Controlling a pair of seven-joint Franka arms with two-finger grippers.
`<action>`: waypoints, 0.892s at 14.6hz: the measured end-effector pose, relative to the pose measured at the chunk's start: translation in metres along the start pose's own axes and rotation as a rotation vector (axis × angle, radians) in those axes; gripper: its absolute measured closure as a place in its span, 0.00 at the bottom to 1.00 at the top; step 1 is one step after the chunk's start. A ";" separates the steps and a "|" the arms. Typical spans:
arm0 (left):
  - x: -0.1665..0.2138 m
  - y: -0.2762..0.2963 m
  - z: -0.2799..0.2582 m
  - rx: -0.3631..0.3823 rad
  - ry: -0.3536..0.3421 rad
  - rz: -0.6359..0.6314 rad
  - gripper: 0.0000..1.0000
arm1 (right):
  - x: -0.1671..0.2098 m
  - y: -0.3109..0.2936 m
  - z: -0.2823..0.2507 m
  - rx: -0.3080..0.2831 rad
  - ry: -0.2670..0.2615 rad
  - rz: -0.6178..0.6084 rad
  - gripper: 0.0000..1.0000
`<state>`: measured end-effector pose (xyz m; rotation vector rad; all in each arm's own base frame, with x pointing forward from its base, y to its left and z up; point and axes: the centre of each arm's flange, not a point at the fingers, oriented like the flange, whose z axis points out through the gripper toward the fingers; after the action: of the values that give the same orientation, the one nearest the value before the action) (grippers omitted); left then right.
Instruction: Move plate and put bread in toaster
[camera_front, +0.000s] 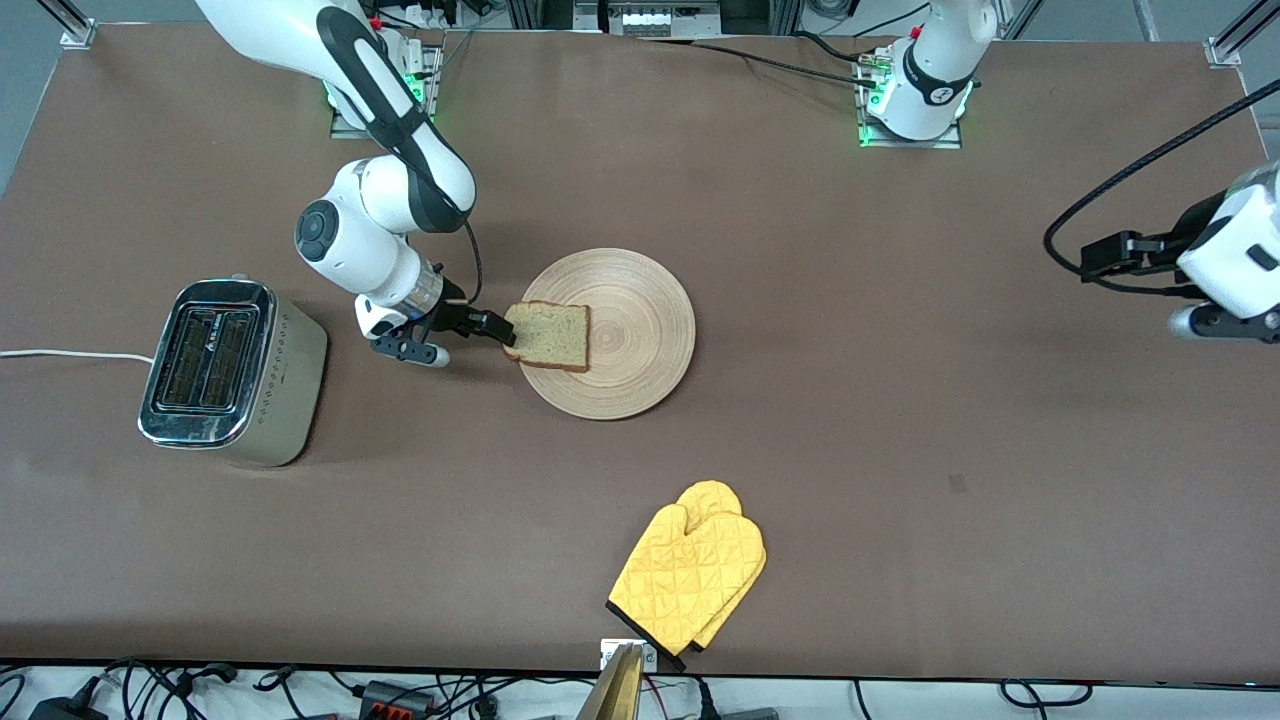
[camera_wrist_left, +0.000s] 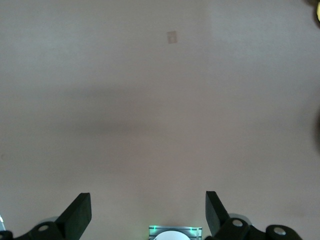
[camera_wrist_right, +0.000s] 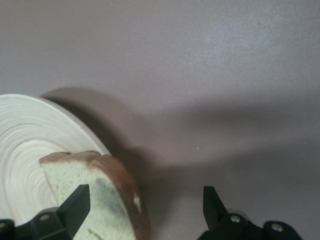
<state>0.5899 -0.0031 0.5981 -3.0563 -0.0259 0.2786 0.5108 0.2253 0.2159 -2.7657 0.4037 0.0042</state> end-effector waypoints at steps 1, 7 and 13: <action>-0.007 -0.003 -0.001 0.001 0.034 -0.012 0.00 | 0.000 0.001 0.003 -0.003 0.002 0.000 0.00; -0.050 0.002 0.009 -0.010 0.156 -0.012 0.00 | -0.005 -0.003 0.008 0.004 0.000 0.008 0.02; -0.051 0.015 0.004 -0.017 0.175 0.010 0.00 | -0.020 -0.022 0.013 0.040 -0.012 0.037 0.19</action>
<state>0.5392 -0.0191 0.6025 -3.0861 -0.0028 0.0103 0.4982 0.2548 0.2119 -2.7171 0.4462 0.0215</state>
